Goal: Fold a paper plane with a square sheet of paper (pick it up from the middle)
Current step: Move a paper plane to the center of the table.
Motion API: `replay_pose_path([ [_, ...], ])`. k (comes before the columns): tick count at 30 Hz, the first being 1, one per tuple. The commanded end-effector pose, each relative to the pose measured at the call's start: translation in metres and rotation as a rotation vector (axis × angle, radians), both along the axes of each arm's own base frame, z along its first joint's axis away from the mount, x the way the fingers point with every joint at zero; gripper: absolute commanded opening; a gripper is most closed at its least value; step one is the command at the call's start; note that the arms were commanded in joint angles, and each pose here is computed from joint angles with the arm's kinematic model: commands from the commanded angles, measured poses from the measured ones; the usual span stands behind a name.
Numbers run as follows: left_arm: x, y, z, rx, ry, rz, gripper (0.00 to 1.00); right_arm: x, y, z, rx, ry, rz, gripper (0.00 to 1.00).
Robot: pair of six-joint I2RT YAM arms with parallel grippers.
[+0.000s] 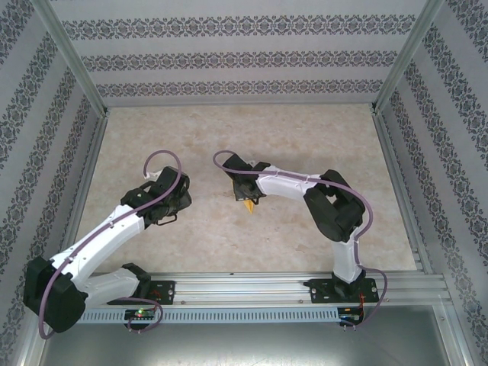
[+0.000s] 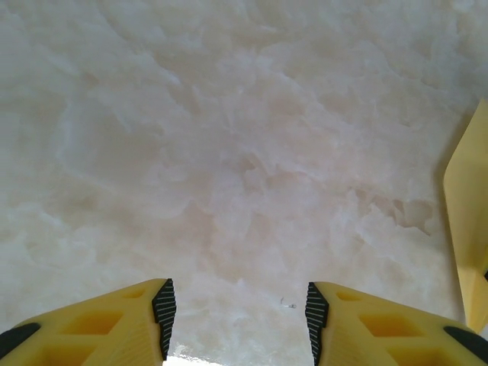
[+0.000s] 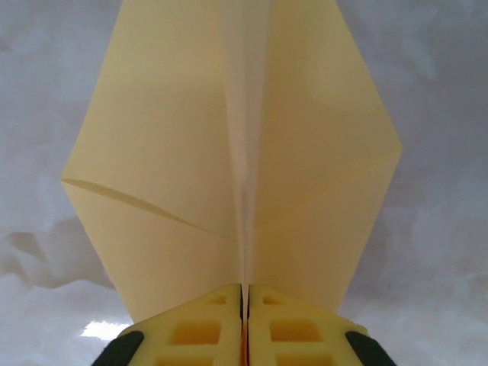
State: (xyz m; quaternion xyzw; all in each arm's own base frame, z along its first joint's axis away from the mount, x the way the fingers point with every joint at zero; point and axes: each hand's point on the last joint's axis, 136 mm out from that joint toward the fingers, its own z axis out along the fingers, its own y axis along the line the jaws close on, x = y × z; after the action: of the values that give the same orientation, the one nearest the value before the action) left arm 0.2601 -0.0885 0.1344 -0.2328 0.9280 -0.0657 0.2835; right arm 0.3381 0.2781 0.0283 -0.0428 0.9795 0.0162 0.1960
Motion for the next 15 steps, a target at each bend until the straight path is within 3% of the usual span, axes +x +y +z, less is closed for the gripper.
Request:
replay_pose_path([
  [1,-0.004,0.016,0.004,0.049,-0.023,0.031,0.53,0.003,0.002,0.009,0.034,0.011,-0.023,0.15],
  [2,-0.004,0.018,0.005,0.057,-0.03,0.034,0.54,0.003,0.002,0.013,0.043,0.015,-0.023,0.17],
  [4,-0.003,0.022,0.01,0.083,-0.048,0.037,0.56,0.003,-0.001,0.03,0.063,0.005,-0.022,0.3],
  [8,0.0,0.036,0.023,0.157,-0.089,0.054,0.61,0.006,-0.019,0.091,0.097,-0.098,-0.029,0.36],
  [11,0.004,0.051,0.036,0.254,-0.128,0.067,0.76,0.003,-0.044,0.147,0.102,-0.247,-0.025,0.41],
  [15,0.007,0.091,0.051,0.435,-0.182,0.164,0.94,0.002,-0.131,0.191,-0.017,-0.496,-0.17,0.6],
])
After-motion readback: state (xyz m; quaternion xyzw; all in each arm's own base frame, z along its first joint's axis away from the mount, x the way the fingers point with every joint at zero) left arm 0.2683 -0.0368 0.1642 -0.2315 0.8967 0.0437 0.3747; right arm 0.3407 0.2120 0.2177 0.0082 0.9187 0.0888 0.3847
